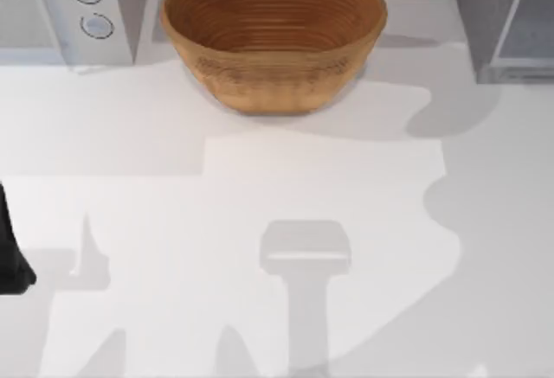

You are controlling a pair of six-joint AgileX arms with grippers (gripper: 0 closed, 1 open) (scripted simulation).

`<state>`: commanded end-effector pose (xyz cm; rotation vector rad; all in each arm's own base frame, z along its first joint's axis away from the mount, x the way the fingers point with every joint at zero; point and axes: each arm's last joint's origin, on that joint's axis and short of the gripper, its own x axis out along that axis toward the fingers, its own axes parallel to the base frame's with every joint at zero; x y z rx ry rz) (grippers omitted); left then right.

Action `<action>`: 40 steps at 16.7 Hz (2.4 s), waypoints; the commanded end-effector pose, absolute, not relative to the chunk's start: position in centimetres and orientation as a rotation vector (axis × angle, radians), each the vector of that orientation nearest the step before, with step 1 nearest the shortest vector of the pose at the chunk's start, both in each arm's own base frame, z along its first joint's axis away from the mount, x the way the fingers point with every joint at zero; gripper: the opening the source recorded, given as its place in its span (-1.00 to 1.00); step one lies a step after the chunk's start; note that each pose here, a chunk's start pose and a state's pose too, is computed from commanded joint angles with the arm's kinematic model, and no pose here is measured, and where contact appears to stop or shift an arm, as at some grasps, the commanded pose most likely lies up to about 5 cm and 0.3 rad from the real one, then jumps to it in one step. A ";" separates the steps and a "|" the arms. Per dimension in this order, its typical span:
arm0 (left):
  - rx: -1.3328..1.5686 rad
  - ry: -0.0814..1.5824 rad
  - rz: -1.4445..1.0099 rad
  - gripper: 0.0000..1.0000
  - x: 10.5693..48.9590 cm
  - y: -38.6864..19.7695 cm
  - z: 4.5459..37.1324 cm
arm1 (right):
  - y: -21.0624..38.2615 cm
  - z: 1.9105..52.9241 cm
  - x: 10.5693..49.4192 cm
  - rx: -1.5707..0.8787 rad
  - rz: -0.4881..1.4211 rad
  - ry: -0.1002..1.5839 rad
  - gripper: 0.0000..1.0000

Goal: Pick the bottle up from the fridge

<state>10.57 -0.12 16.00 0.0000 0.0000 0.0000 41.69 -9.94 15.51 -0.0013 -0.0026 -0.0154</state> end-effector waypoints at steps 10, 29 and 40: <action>0.000 0.000 0.000 1.00 10.6 -0.1 16.0 | -9.6 15.2 34.7 0.000 -0.013 0.003 -1.00; 0.000 0.000 0.000 1.00 10.6 -0.1 16.0 | -2.4 22.8 19.3 0.001 -0.008 0.005 -1.00; 0.000 0.000 0.000 1.00 10.6 -0.1 16.0 | -0.2 16.4 10.7 0.001 -0.001 -0.002 -1.00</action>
